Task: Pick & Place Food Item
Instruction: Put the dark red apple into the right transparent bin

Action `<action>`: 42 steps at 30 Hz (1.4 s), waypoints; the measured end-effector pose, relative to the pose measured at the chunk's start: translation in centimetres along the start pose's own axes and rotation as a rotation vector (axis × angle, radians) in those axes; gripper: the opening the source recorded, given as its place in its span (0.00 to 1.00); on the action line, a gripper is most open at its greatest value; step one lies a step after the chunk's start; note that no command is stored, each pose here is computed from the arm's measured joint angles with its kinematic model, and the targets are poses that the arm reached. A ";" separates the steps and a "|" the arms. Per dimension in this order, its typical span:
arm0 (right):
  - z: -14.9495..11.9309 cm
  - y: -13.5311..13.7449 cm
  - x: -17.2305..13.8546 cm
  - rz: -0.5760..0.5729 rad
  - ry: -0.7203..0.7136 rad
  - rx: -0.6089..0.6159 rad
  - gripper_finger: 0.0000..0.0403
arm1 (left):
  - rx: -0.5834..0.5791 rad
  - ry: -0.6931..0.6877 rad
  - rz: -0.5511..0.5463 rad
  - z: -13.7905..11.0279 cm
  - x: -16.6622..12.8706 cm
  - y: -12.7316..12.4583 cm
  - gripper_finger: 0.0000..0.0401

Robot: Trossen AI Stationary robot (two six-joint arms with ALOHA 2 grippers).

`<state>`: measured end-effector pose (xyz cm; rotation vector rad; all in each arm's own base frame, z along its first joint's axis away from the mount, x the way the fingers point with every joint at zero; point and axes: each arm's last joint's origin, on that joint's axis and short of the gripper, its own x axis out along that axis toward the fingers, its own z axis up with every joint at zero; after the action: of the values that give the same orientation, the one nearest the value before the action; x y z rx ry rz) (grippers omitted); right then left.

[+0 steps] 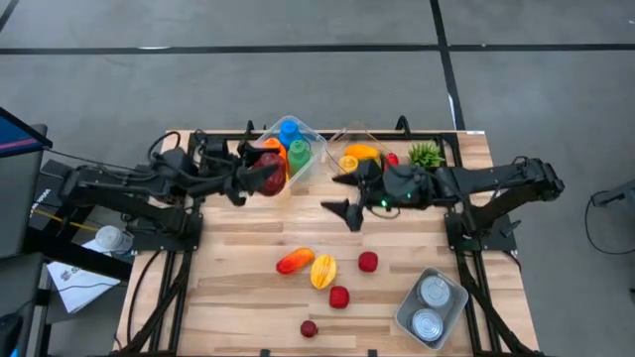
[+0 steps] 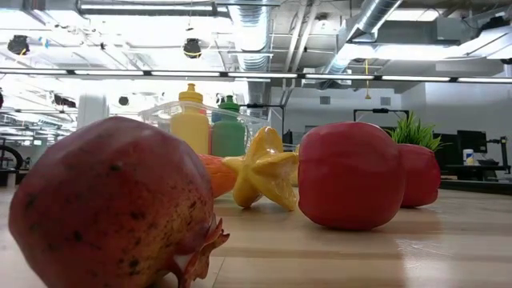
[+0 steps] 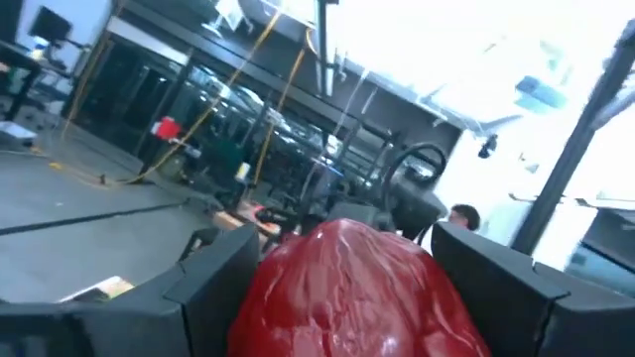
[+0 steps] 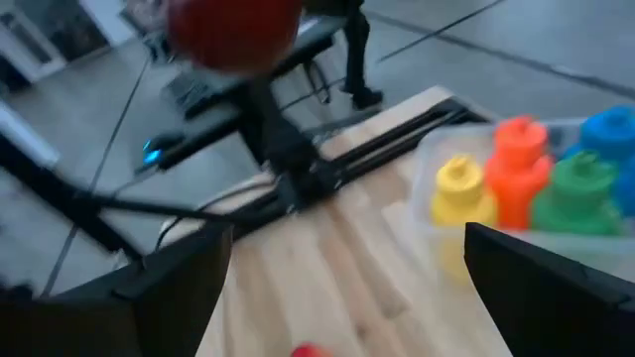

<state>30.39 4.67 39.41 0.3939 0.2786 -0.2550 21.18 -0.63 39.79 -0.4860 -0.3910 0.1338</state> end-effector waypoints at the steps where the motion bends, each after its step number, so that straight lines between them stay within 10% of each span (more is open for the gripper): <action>1: 0.3 -0.3 0.1 -0.008 -0.016 0.005 0.97 | -0.002 -0.010 0.008 0.0 0.3 0.4 0.70; 25: 3.8 -4.3 1.2 -0.024 -0.160 0.073 0.97 | -0.192 -0.058 -0.229 -2.8 8.5 6.7 0.70; 42: 4.0 -3.5 0.4 0.198 -0.103 0.024 0.97 | -0.153 -0.083 -0.233 -2.0 9.1 7.9 0.70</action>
<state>30.55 -0.19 41.66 0.4275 0.1345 -0.0843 30.07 7.46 37.41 -0.5830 -0.5387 -0.1024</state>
